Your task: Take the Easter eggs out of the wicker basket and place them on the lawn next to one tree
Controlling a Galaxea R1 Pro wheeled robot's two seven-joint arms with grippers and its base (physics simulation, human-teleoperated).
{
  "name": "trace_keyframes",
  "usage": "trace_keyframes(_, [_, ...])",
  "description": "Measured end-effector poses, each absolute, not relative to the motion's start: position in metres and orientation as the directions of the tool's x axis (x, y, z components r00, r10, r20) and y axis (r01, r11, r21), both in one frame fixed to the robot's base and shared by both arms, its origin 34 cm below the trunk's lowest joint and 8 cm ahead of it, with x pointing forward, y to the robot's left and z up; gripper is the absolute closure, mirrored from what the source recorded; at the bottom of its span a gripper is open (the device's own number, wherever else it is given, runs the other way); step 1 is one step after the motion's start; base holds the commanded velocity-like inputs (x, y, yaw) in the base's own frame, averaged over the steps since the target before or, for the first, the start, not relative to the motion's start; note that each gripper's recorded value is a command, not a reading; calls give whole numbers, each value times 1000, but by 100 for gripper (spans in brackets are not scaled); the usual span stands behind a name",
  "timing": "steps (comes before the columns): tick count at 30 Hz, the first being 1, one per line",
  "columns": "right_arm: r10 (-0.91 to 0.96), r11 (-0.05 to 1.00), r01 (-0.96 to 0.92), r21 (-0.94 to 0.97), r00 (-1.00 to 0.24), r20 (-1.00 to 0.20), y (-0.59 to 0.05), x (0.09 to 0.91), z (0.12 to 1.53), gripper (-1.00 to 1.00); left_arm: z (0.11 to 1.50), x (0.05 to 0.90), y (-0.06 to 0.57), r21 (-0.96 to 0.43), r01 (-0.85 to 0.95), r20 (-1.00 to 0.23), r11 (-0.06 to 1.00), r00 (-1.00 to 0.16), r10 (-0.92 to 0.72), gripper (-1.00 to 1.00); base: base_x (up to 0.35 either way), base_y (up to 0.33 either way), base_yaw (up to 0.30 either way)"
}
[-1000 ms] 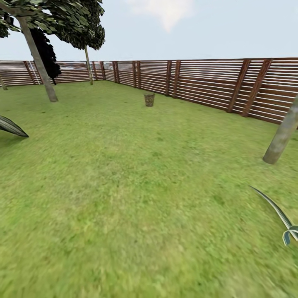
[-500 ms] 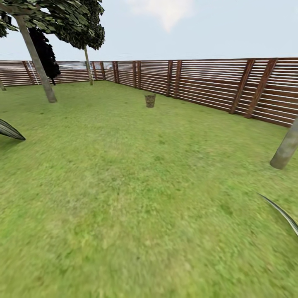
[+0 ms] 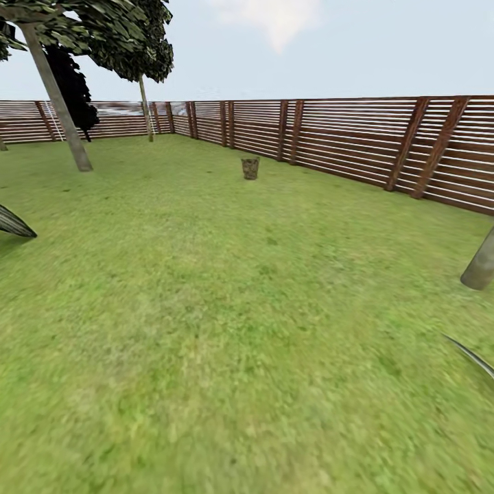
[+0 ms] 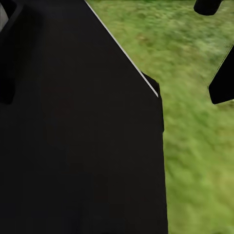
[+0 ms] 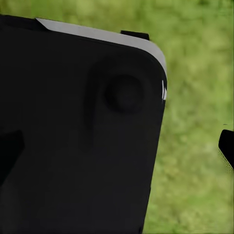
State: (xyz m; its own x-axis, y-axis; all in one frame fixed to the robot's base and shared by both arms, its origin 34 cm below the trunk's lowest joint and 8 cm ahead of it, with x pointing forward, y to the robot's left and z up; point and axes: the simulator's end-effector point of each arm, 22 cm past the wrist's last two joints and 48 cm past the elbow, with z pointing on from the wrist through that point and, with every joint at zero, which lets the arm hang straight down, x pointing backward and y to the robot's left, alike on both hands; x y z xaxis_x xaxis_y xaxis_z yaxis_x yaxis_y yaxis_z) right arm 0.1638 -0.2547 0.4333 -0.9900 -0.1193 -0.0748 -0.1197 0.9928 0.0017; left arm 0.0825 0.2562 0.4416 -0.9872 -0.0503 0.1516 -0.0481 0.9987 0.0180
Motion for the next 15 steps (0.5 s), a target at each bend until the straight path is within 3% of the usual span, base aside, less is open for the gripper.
trace_keyframes(15, [-118, 993, -119, 2, -990, -75, -255, 164, 433, -100, 442, 82, 255, 21, -48, 152, 999, -987, -51, -100, 330, 80, 0])
